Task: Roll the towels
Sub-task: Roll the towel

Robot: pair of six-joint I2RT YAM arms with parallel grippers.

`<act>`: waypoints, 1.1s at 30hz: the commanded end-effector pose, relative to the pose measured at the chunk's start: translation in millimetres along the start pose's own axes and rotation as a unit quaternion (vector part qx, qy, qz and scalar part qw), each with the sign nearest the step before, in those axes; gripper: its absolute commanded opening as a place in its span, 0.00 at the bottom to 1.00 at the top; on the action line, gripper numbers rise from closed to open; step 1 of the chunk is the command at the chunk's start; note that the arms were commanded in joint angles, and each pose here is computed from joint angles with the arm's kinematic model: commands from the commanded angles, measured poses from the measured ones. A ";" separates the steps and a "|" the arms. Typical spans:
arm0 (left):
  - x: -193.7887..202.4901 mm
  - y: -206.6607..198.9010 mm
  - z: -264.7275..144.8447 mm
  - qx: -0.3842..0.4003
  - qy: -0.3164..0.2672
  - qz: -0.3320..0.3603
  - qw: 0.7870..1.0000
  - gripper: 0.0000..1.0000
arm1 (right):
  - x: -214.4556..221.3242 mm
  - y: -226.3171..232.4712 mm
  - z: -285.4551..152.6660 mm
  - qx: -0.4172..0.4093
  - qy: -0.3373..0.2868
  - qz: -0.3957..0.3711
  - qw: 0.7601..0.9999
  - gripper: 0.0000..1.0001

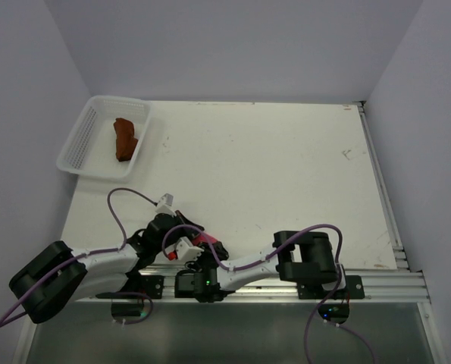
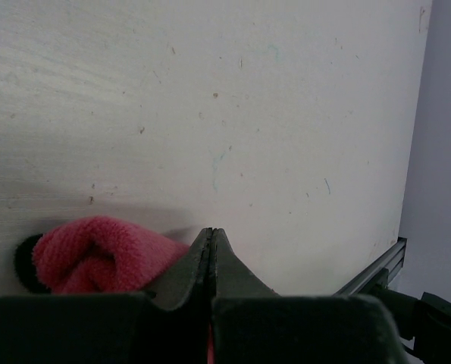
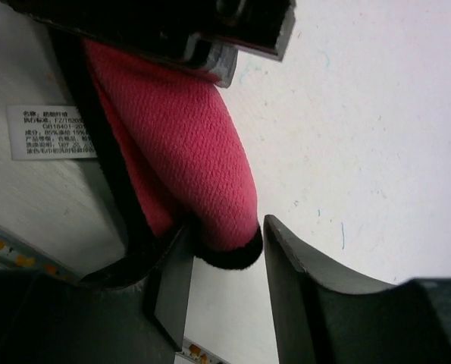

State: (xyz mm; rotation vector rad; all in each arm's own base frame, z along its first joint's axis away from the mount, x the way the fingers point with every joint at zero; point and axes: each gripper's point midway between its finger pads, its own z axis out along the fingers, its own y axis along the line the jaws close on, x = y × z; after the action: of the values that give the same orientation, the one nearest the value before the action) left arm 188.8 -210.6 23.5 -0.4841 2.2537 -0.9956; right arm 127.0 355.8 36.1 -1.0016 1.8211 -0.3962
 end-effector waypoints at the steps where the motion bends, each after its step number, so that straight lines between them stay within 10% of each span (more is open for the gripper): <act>1: 20.3 56.2 -9.9 -0.065 0.010 -0.005 0.998 0.00 | -15.4 -11.6 -12.1 -0.024 -0.015 0.056 0.998 0.46; 10: 15.7 59.7 -8.3 -0.070 -0.004 0.015 0.997 0.00 | -38.0 -33.4 -68.1 -0.263 -0.077 0.204 0.940 0.61; 20: 21.3 62.4 -10.3 -0.063 0.000 0.018 0.998 0.00 | -31.5 -29.2 -22.8 -0.401 0.033 0.401 0.823 0.56; 33: 23.1 65.4 -12.2 -0.068 0.000 0.022 0.997 0.00 | 2.7 3.8 -7.2 -0.429 0.100 0.404 0.802 0.52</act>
State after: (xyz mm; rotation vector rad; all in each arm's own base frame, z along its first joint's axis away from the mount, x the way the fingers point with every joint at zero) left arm 192.4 -215.8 25.1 -0.4857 2.2162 -0.9909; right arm 127.9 351.3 39.8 -0.6055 2.4514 0.8926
